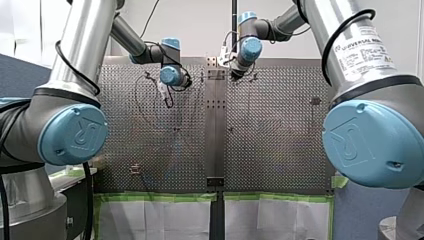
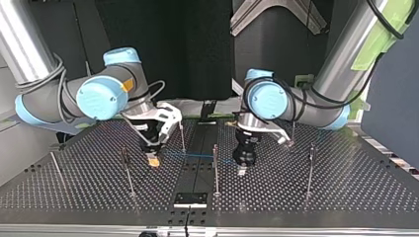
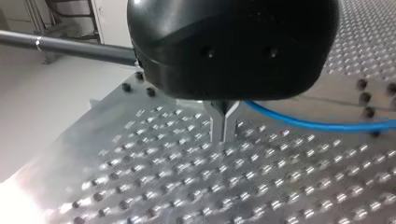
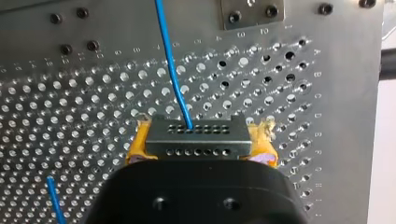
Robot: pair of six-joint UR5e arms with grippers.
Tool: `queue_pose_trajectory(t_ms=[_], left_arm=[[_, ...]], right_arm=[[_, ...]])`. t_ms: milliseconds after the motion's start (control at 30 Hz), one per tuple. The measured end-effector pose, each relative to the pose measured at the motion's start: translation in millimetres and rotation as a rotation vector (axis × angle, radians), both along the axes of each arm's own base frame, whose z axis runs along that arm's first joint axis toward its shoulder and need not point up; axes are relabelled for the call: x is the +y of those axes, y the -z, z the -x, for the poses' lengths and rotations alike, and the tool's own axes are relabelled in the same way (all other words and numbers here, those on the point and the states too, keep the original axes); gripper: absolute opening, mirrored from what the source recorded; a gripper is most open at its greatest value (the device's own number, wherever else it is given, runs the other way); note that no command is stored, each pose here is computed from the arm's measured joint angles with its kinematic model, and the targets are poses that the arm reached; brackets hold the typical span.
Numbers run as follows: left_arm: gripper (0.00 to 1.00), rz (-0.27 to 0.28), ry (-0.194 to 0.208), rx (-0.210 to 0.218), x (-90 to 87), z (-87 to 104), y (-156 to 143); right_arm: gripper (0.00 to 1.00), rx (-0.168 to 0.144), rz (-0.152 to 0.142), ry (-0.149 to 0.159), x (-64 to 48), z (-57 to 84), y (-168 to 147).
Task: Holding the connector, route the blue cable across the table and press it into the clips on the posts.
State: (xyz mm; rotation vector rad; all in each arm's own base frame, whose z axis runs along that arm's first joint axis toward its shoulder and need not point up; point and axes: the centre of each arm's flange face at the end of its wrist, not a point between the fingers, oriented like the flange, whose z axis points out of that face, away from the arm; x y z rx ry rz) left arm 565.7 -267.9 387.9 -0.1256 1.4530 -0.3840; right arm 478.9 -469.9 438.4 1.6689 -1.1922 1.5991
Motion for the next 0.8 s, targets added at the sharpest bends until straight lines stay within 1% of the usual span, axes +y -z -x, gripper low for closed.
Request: queue_pose_trajectory(t_ms=[133, 167, 200, 233, 267, 300, 367, 400, 467, 500, 533, 567, 800], left_arm=[[0.0, 0.003, -0.006, -0.009, 4.9, -6.0, -6.6], [0.05, 0.003, -0.006, -0.009, 5.8, -6.6, -7.1], [0.05, 0.003, -0.008, -0.008, 6.7, -7.1, -7.4], [0.09, 0.003, -0.008, -0.007, 7.4, -7.4, -7.5], [0.2, 0.002, -0.009, -0.006, 7.9, -7.6, -7.5], [0.2, 0.002, -0.009, -0.004, 8.3, -7.6, -7.4], [0.4, 0.001, -0.011, 0.002, 8.9, -7.2, -6.9], [0.4, -0.001, -0.013, 0.007, 9.3, -6.8, -6.3], [0.77, -0.003, -0.018, 0.014, 9.9, -6.0, -5.7], [0.77, -0.005, -0.022, 0.021, 10.3, -5.4, -5.0], [0.91, -0.007, -0.024, 0.027, 10.5, -4.8, -4.4], [1.0, -0.01, -0.026, 0.033, 10.7, -4.2, -3.7], [1.0, -0.04, -0.03, 0.075, 10.7, 4.5, -4.5]], right_arm=[[0.0, -0.002, 0.001, -0.002, -5.4, 4.5, -0.6], [0.0, -0.002, 0.001, -0.001, -6.5, 5.6, -0.7], [0.0, -0.002, 0.001, 0.0, -7.2, 6.2, -0.6], [0.0, -0.002, 0.001, 0.0, -7.7, 6.8, -0.6], [0.0, -0.001, 0.001, 0.001, -8.2, 7.3, -0.7], [0.0, -0.001, 0.002, 0.001, -8.5, 7.5, -0.7], [0.0, 0.0, 0.002, 0.002, -9.1, 8.2, -0.8], [0.0, 0.0, 0.003, 0.002, -9.3, 8.5, -0.9], [0.0, 0.0, 0.003, 0.003, -9.9, 9.1, -1.1], [0.0, 0.001, 0.003, 0.004, -10.0, 9.3, -1.1], [0.0, 0.001, 0.003, 0.004, -10.2, 9.5, -1.2], [0.0, 0.001, 0.004, 0.005, -10.4, 9.8, -1.2], [0.0, 0.002, 0.003, 0.006, -11.4, 11.0, -1.4]])
